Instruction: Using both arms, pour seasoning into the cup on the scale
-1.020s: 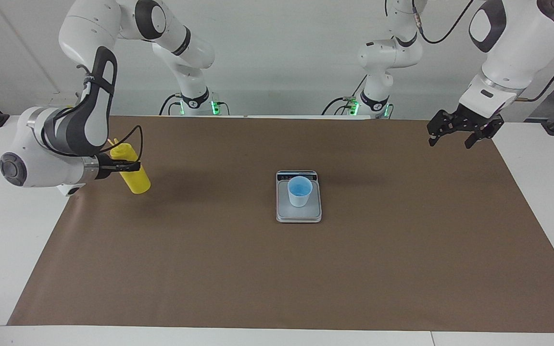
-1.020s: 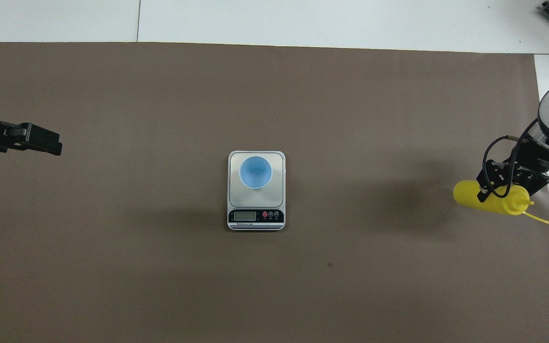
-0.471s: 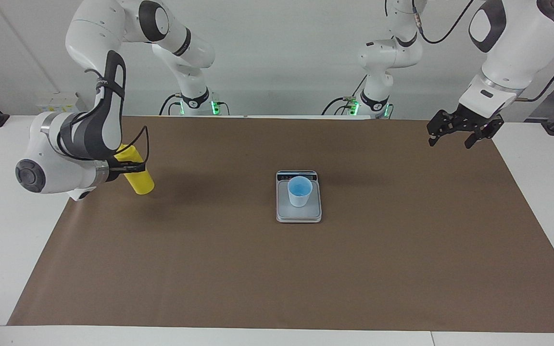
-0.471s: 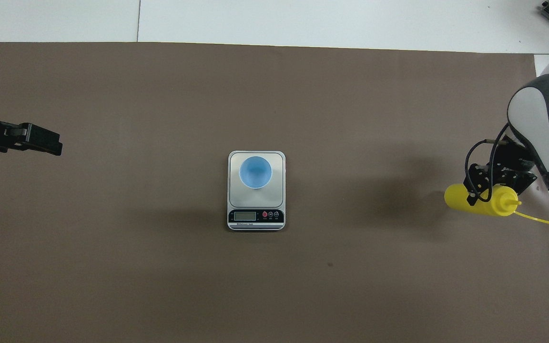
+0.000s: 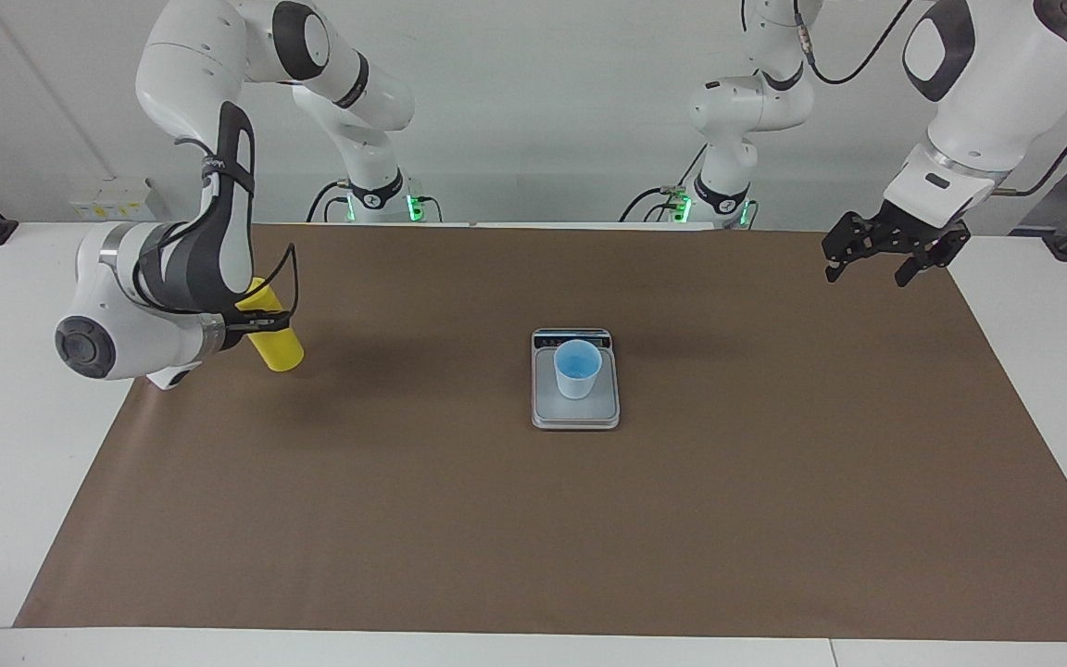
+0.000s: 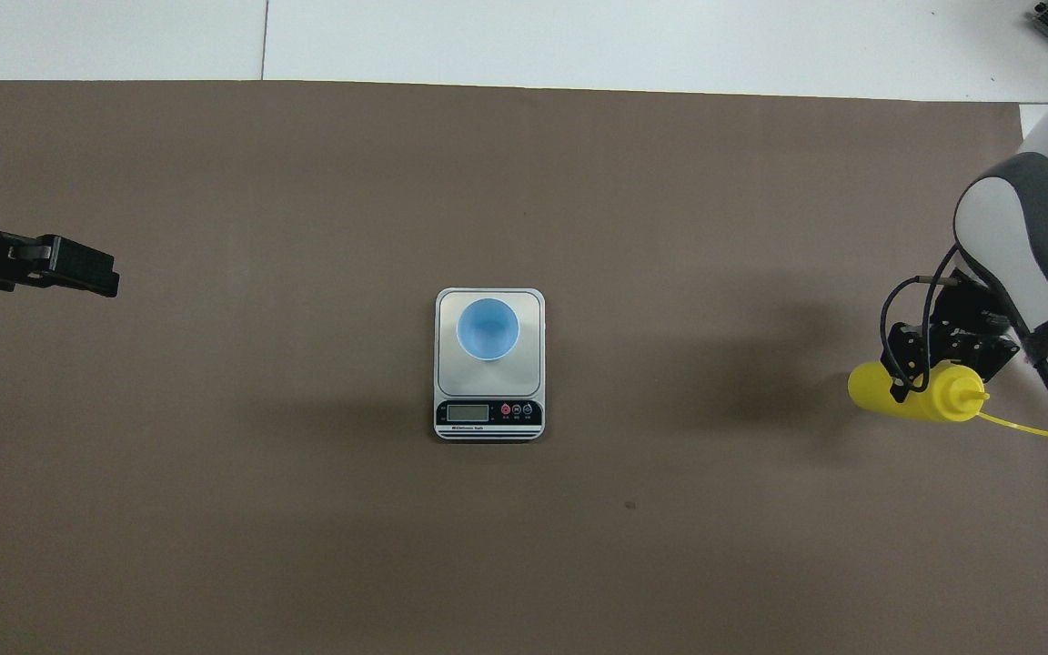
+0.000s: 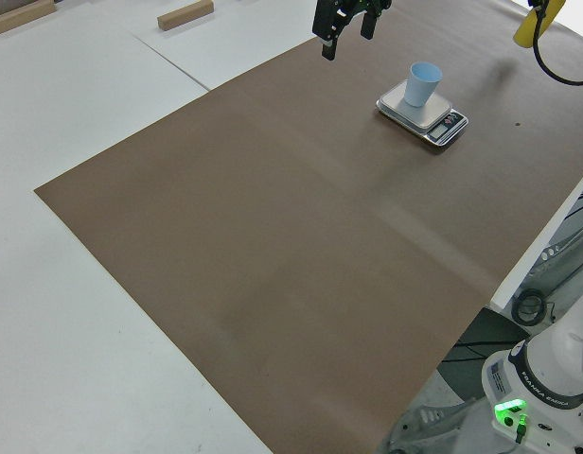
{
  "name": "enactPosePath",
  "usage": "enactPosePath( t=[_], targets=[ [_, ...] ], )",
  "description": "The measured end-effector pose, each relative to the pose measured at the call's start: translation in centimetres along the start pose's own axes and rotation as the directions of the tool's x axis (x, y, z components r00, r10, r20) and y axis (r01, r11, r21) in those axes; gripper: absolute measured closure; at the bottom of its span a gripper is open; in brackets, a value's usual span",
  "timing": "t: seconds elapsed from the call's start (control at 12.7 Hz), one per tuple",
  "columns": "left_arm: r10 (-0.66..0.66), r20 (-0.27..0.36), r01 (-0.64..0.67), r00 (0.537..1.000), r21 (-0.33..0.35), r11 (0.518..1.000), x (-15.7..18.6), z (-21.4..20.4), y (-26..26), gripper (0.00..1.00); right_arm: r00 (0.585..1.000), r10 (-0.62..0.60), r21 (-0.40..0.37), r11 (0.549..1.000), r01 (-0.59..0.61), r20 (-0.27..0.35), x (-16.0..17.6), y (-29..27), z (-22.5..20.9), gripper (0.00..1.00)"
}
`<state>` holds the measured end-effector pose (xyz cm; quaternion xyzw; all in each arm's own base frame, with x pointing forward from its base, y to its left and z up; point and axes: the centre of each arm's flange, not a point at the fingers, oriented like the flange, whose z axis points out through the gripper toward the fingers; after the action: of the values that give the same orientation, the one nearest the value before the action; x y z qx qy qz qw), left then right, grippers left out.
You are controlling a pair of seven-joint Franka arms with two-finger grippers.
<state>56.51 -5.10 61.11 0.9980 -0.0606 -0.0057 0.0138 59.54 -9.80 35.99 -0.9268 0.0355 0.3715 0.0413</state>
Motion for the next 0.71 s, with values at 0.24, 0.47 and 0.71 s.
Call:
enactPosePath(
  t=[0.24, 0.47, 0.71],
  targets=[
    [0.000, 0.002, 0.000, 1.000, 0.000, 1.000, 0.0, 0.1, 0.0, 0.00, 0.999, 0.034, 0.000, 0.999, -0.034, 0.003, 0.0, 0.0, 0.1, 0.39],
    [0.000, 0.001, 0.000, 1.000, 0.000, 1.000, -0.1, 0.0, 0.0, 0.00, 0.999, 0.040, 0.000, 0.999, -0.040, -0.002, -0.2, 0.1, -0.1, 0.02],
    [0.000, 0.000, 0.000, 1.000, 0.000, 1.000, -0.1, 0.0, 0.0, 0.00, 0.997, 0.045, -0.009, 0.999, -0.045, -0.059, -1.4, -0.5, -1.7, 0.00]
  ],
)
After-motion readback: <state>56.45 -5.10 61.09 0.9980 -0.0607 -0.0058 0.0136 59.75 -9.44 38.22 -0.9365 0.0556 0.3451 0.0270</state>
